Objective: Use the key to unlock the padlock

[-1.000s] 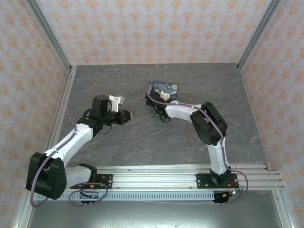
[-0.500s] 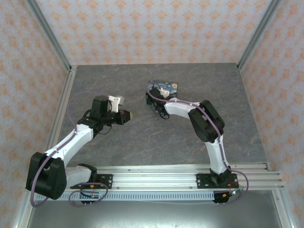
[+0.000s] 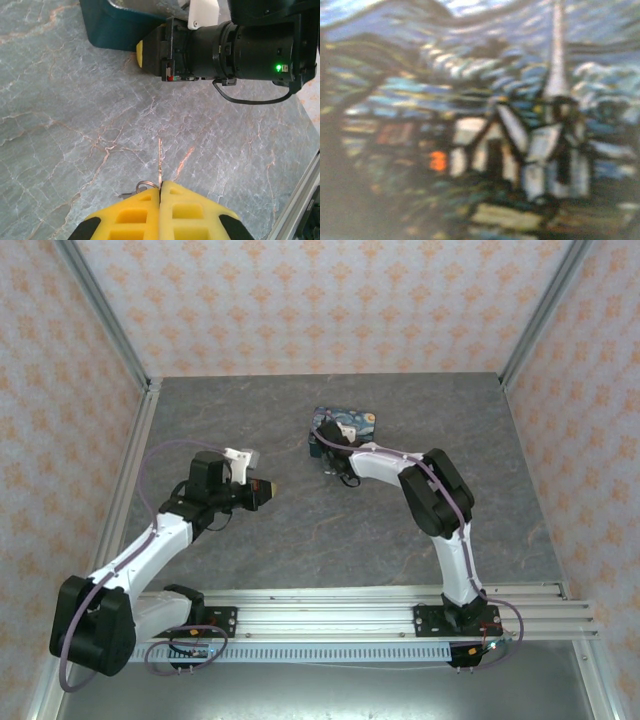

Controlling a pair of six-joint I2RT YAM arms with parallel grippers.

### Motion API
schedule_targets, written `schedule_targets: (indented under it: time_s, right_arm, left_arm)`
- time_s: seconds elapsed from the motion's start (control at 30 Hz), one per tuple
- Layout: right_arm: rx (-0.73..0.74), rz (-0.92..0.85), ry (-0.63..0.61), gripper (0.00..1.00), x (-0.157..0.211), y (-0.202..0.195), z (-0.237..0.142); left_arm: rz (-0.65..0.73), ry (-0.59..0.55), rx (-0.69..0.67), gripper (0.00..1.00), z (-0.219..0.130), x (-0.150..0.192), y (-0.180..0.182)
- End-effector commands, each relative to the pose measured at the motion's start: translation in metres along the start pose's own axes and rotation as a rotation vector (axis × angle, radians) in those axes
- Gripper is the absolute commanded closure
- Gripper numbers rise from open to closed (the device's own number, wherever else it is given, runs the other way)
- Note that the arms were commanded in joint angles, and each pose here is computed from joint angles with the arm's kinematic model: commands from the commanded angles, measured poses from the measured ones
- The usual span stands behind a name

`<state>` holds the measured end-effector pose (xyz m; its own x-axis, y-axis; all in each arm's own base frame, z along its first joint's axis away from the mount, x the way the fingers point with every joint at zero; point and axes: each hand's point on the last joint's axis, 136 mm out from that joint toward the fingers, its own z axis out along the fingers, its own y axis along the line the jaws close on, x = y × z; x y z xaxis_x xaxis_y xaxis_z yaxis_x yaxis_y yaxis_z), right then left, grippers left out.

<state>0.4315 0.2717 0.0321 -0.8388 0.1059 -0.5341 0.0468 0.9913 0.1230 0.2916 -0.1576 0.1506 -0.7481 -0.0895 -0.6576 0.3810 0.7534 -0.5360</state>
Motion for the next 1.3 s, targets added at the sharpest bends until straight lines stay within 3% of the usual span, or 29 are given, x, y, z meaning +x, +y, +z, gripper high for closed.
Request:
schedule_targets:
  time_s: [0.0,0.37,0.6,1.27]
  right_arm:
    - [-0.102,-0.058,0.019,0.94,-0.008,0.014,-0.033]
    - [-0.277,-0.07,0.201,1.0,0.021,0.03,-0.072]
    - [-0.318,0.021,0.341,1.0,0.038,0.031,-0.089]
    - [-0.441,0.268,0.419,1.0,0.026,0.047,-0.127]
  left_arm:
    - [0.059,0.042,-0.017,1.0,-0.003,0.012,0.004]
    - [0.073,0.084,-0.003,1.0,0.017,0.025,-0.013]
    - [0.043,-0.027,0.015,1.0,0.03,0.018,-0.018]
    - [-0.07,-0.166,0.102,1.0,0.026,0.011,-0.026]
